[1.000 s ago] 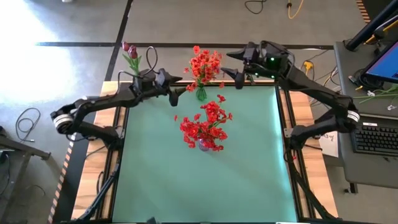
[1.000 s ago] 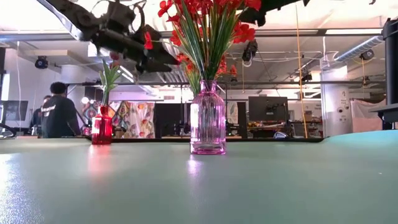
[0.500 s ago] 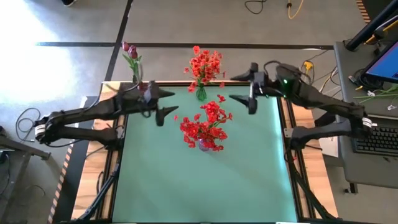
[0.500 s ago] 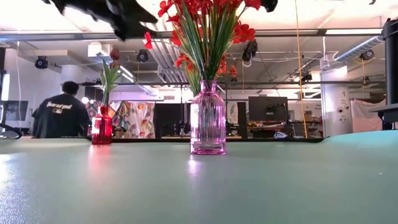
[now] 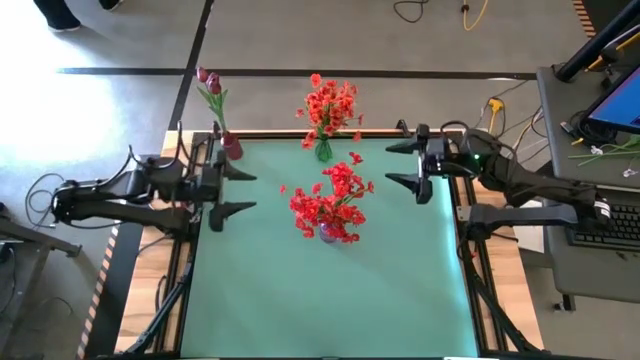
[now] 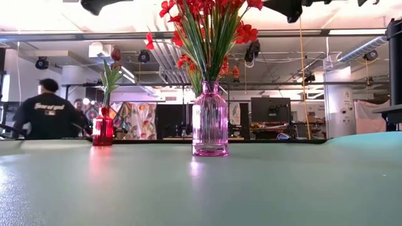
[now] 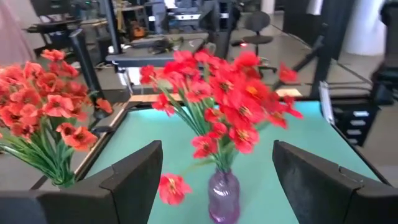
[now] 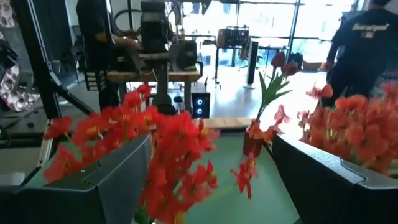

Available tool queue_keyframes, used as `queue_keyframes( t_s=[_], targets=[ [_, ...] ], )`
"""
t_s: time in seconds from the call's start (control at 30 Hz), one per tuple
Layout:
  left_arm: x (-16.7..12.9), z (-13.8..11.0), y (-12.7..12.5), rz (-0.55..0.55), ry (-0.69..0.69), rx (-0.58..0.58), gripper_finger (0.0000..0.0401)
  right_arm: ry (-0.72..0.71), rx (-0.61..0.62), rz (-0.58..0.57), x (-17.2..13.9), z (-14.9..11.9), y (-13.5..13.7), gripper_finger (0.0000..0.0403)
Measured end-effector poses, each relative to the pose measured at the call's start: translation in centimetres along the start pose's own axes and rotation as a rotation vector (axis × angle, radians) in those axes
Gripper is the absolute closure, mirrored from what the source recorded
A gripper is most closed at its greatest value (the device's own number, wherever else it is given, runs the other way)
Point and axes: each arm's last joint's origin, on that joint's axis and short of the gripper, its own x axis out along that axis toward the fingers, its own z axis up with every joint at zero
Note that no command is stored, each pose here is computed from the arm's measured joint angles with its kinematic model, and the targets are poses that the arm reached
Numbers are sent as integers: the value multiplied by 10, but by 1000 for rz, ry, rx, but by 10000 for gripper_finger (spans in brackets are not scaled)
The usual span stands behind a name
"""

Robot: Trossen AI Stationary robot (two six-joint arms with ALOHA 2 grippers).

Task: Sort flowers into vase by color
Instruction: Return to Home Position

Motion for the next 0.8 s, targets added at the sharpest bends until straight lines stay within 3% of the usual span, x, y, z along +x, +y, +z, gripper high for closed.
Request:
queue_keyframes(
  t_s=[0.23, 0.37, 0.53, 0.63, 0.8],
  targets=[
    [-25, -14, -2, -37, 31, 49, 113, 20, 35, 2, 0, -22, 1, 76],
    [-32, -28, -4, -95, -59, 117, 113, 5, 47, 3, 3, -37, 0, 76],
    [-45, -34, -4, -86, -223, 179, 113, -47, 83, 55, 1, -46, 3, 76],
    [-53, -39, -6, -163, -295, 222, 114, -38, 104, 54, -3, -53, 4, 76],
    [-53, -54, -7, -169, -367, 232, 125, -62, 94, 55, -11, -61, 7, 77]
  ],
)
